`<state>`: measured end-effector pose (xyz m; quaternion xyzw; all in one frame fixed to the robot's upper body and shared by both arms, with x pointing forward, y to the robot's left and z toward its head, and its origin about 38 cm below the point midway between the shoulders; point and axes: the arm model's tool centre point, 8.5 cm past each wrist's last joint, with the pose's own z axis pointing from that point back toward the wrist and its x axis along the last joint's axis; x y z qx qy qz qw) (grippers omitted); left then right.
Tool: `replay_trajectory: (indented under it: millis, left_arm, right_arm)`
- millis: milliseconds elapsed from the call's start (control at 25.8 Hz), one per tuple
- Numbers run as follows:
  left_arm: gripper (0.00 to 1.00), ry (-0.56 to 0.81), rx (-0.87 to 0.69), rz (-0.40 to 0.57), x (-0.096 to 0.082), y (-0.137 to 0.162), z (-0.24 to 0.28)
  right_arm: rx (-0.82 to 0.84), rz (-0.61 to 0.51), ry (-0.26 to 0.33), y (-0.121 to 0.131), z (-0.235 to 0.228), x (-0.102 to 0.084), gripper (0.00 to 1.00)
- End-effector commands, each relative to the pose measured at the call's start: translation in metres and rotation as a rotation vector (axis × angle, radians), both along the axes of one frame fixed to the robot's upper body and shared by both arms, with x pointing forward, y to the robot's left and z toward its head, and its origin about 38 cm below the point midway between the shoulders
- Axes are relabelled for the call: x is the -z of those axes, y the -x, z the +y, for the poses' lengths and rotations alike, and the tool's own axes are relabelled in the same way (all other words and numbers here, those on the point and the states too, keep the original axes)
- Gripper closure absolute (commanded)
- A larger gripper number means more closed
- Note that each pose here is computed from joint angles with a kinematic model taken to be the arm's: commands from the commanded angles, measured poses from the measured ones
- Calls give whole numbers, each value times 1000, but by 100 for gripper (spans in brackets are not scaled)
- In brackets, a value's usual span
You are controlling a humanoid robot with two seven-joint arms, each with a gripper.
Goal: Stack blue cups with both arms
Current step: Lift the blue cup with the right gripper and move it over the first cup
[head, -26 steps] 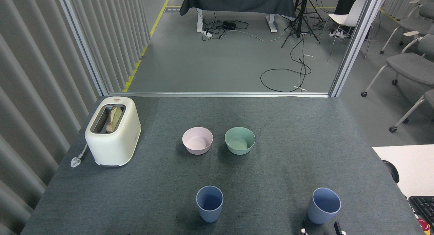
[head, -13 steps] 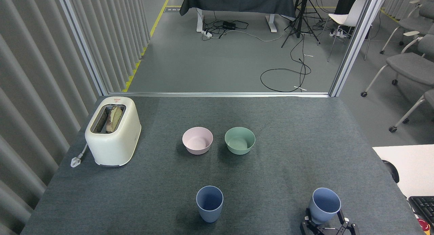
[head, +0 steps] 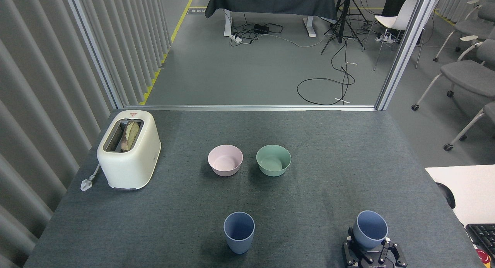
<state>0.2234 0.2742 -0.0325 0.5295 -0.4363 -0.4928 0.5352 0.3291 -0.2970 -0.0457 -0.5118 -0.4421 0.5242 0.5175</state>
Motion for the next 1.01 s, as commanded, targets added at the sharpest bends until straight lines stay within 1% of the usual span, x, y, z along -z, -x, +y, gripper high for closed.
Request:
replay_trajectory:
  millis: [0,77,116,155,232,271,349,426,465,504,581,620,658,775,968]
  left_arm:
    - [0,0,0,-1,0,0,0]
    - [0,4,1,-3,-1,0,-2]
    - [0,4,1,-3,-1,0,-2]
    - [0,6,2,-4,-1,0,-3]
    - [0,7,1,-4,0,0,-3]
    - [0,7,1,-4,0,0,-3]
    - [0,7,1,-5,0,0,-3]
    - [0,7,1,-4,0,1,-3]
    - [0,5,0,-4,0,1,-2]
    - [0,6,0,-5,0,0,-3]
    - [0,6,0,-4,0,1,-3]
    - [0,7,1,-4,0,1,-3]
    - [0,5,-2,-6,0,0,-2]
    - [0,7,-1,-9,-1,-2,-3]
    - [0,8,0,-9,-1,-2,-3]
  right_arm:
    - [-2,-49,-1,-9,6,-16,34]
    - [-5,-67,3,-15,10,-29,34]
    - [-23,-85,1,-23,18,-40,34]
    - [-57,-112,-11,-37,38,-54,34]
    - [-124,-132,-23,-56,81,-69,34]
    - [-147,-135,-14,-63,99,-75,33]
    - [-200,-156,8,-81,135,-96,33]
    - [-285,-178,-1,-88,189,-114,32]
    - [-321,-188,-7,-87,213,-121,32]
    - [-347,-196,-1,-84,230,-125,32]
    - [-392,-205,50,-79,247,-127,31]
    - [-408,-204,59,-76,252,-126,31]
    - [-419,-196,60,-72,256,-122,31]
    - [-444,-150,45,-50,264,-102,31]
    - [-484,-139,47,-37,276,-97,30]
